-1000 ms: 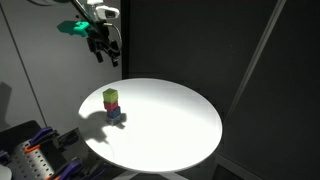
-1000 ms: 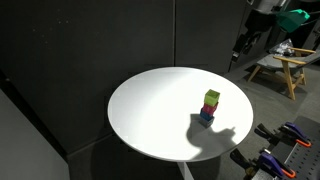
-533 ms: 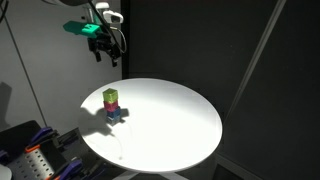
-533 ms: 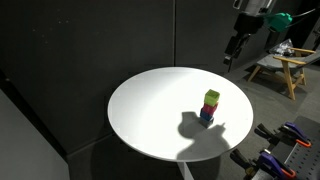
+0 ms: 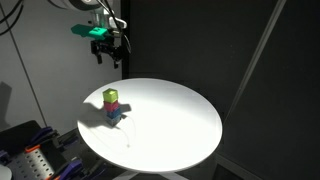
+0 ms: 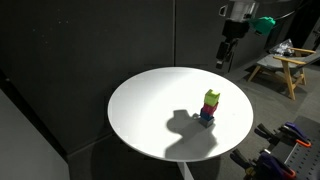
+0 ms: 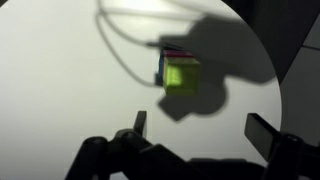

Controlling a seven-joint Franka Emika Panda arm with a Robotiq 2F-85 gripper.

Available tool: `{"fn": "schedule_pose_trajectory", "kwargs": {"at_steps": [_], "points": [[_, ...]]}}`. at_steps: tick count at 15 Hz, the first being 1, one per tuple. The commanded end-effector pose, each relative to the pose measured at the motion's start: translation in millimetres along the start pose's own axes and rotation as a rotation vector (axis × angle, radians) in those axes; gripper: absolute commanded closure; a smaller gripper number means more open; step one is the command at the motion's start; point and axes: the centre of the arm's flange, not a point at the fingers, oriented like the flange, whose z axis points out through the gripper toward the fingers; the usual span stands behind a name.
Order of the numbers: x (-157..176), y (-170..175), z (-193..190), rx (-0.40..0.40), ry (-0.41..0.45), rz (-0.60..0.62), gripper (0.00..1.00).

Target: Put the light green block on the table

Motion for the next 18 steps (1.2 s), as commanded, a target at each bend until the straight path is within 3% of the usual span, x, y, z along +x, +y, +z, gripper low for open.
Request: {"fn": "schedule_pose_trajectory", "kwargs": {"at_steps": [1, 9, 18], "points": [[25, -8, 2, -0.016, -0.027, -0.035, 0.00], [42, -27, 43, -0.082, -0.060, -0.053, 0.00], [32, -26, 79, -0.093, -0.049, 0.116, 0.00]]}}
